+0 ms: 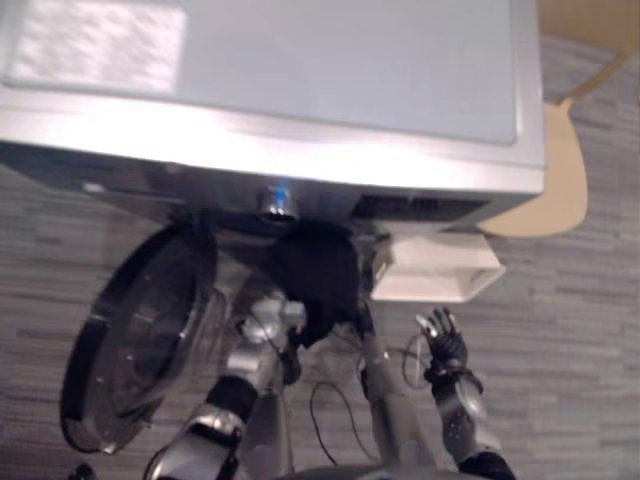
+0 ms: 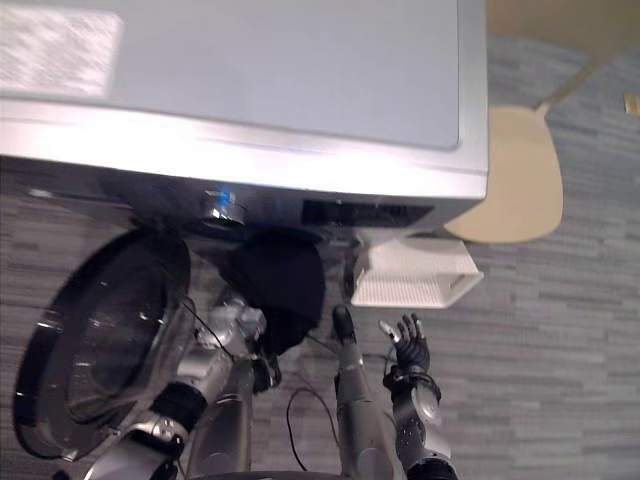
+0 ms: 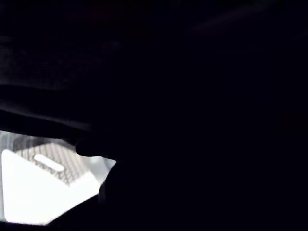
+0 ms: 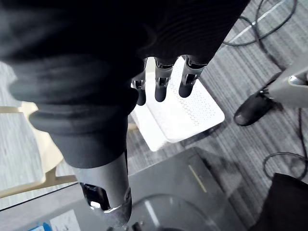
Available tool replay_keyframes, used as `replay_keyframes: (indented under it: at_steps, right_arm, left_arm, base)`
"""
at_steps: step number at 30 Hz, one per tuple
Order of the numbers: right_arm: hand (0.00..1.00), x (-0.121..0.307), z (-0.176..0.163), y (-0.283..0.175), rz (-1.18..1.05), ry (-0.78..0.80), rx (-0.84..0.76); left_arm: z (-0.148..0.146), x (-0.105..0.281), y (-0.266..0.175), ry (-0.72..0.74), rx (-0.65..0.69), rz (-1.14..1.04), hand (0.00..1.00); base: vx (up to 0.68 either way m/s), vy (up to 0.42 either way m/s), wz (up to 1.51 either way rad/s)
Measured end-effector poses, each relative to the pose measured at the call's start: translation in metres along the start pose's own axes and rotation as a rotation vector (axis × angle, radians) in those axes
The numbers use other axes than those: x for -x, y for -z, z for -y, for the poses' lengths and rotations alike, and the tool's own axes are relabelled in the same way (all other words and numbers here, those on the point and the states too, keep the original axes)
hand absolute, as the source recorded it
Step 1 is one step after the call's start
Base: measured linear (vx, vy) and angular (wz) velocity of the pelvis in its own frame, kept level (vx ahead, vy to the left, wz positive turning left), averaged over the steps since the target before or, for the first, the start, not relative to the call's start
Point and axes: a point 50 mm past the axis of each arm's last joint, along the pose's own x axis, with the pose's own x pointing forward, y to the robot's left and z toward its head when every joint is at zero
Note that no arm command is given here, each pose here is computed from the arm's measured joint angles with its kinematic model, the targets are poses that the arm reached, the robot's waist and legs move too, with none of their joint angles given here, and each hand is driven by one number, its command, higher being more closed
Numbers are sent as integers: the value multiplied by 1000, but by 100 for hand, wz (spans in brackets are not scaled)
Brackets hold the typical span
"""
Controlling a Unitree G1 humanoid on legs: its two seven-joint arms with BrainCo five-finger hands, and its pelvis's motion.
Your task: Pick up the laundry basket with both hands and put the clothes into the washing machine.
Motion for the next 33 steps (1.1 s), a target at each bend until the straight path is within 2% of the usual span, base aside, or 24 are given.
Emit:
replay_keyframes:
  at_steps: [3,7,9,11,14,15,19,22,24,28,33]
  right_arm:
    - [0,0,-16,-20,92,-59,-26]
    - [0,7,-24,-44,226,-80,-75]
    - [0,11,-20,-44,234,-70,-81]
    - [0,16,-13,-43,240,-51,-77]
    - [0,15,-16,-47,264,-64,-84]
    - [0,15,-18,-47,269,-80,-84]
    - [0,16,-15,-41,250,-76,-99]
    - [0,16,-12,-37,233,-82,-101]
    - [0,17,-3,-38,238,-54,-121]
    - [0,20,18,-48,276,8,-139]
    - [0,26,24,-55,311,-4,-146]
  left_arm:
    - [-12,-21,-36,-96,18,101,100]
    - [-34,-53,-126,-224,150,320,100]
    - [-37,-60,-158,-240,200,386,100]
    - [-52,-60,-182,-272,217,442,100]
    - [-43,-55,-264,-243,283,643,100]
    - [-41,-49,-288,-226,253,735,100]
    - [-25,-41,-325,-178,210,827,100]
    - [-24,-28,-357,-199,65,903,100]
    - [-29,-17,-384,-267,-87,968,100]
    - [-21,-5,-406,-319,-185,1032,100]
    - [-9,6,-423,-376,-394,1100,100]
  base:
    - [-26,-167,-57]
    - [18,-192,-55]
    - [46,-116,-13]
    - [54,-85,-6]
    - [41,-24,-4]
    - [11,12,-3]
    - [-2,31,-8]
    - [-35,0,-16]
    - [-31,-23,-14]
    - [-5,-12,-3]
    - [-2,-9,5]
